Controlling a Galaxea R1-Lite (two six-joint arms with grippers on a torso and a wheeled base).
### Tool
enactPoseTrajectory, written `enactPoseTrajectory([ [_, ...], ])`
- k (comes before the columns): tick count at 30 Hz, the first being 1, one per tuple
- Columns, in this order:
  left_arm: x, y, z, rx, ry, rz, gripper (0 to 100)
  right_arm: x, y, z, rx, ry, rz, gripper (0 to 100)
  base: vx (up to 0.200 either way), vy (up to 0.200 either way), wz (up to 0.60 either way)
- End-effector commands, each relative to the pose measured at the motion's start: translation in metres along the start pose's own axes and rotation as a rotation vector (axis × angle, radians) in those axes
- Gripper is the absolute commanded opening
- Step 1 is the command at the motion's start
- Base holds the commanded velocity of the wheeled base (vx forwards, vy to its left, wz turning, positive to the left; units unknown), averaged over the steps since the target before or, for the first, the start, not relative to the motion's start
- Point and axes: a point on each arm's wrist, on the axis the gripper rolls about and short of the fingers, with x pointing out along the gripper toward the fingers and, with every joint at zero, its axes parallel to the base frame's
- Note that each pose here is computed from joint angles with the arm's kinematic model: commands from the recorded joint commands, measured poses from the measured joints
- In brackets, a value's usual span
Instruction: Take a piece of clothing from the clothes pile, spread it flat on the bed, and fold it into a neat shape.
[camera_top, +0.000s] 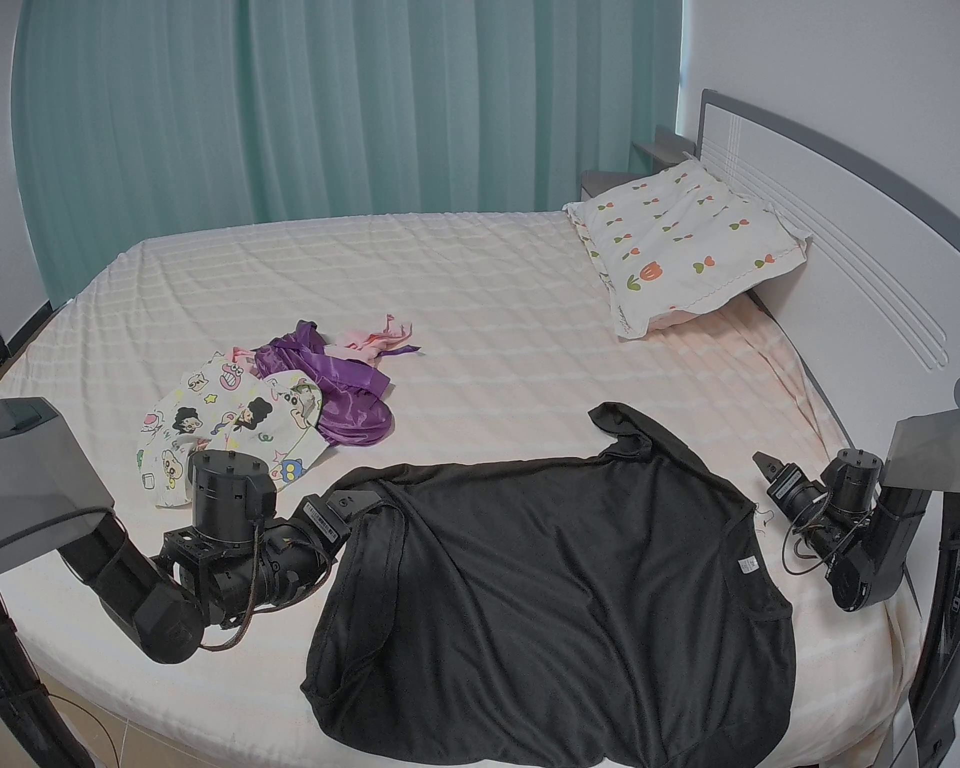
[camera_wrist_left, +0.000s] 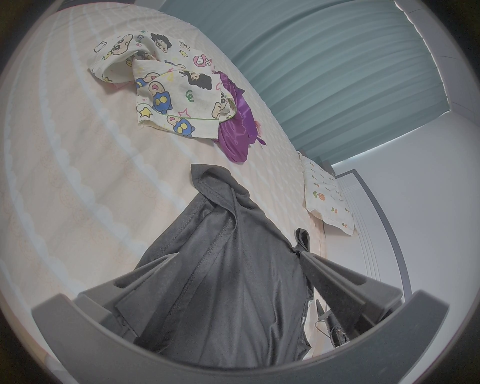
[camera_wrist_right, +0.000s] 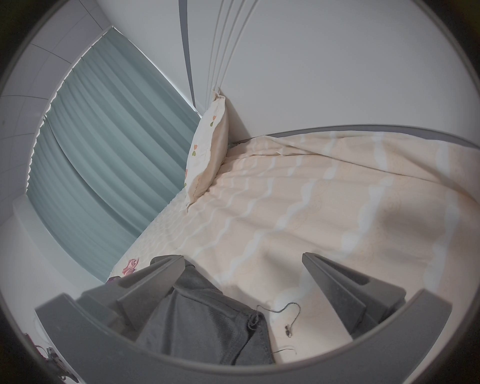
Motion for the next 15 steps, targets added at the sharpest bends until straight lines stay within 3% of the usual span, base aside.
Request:
enactPoseTrajectory([
  [1, -0.001, 0.001, 0.0, 0.001, -0.002, 0.002, 100, -0.003, 0.001, -0.001, 0.001, 0.003, 0.007, 100, 0.0, 0.0, 0.0],
  [12, -0.033, 0.01, -0.007, 0.009, 0.022, 0.015, 100, -0.024, 0.011, 0.007, 0.0, 0.023, 0.043, 100, 0.0, 0.0, 0.0],
  [15, -0.037, 0.007, -0.008, 0.014, 0.022, 0.0, 100, -0.034, 0.017, 0.012, -0.003, 0.014, 0.057, 100, -0.2, 0.0, 0.0],
])
